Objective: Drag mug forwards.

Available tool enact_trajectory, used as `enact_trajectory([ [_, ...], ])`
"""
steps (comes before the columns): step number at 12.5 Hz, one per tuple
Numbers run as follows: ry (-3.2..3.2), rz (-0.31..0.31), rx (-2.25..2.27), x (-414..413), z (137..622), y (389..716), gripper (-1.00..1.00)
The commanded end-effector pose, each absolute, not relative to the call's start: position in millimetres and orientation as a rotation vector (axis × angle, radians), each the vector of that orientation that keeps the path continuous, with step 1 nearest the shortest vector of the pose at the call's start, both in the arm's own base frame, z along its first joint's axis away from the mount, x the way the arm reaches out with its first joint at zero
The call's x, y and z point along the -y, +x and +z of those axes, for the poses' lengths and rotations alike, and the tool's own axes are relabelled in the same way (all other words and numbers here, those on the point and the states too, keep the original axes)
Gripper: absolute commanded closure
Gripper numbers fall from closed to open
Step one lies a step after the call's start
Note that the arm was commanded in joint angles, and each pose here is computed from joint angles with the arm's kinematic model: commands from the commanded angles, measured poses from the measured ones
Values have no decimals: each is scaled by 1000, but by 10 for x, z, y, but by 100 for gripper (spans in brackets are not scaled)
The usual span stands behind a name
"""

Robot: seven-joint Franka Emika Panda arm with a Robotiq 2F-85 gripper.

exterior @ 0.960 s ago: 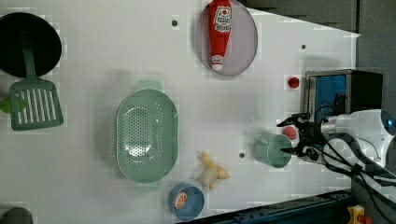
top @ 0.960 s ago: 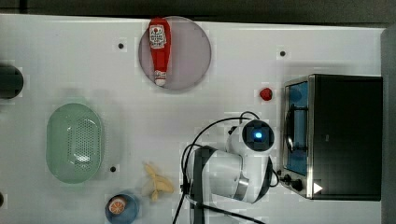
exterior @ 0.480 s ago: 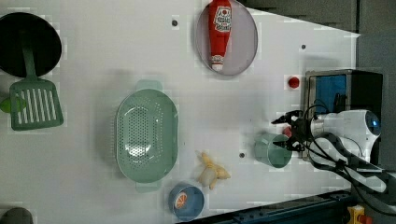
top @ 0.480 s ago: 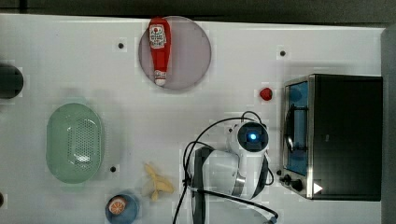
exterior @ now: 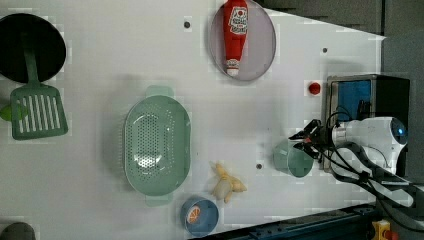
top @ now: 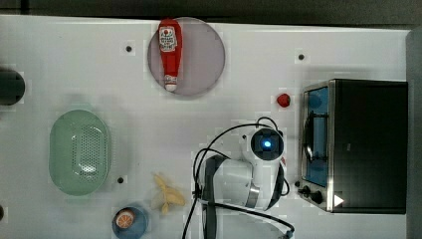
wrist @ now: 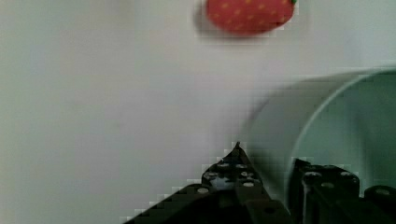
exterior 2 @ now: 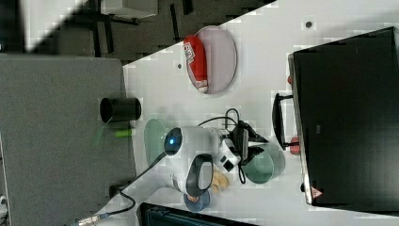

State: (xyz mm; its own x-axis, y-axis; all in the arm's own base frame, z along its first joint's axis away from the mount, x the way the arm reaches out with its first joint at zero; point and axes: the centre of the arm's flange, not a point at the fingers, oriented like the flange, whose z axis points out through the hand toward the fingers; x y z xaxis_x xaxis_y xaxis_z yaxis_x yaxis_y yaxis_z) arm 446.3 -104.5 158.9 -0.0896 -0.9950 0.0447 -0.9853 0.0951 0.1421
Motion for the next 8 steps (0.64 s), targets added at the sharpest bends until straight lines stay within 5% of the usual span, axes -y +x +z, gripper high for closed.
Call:
enact_trajectory([
  [1,2030,-48,2277,1004,1769,4716,65],
  [5,2058,-11,2268,1000,1762,5123,65],
  [8,2057,-46,2237,985,1762,5476,65],
])
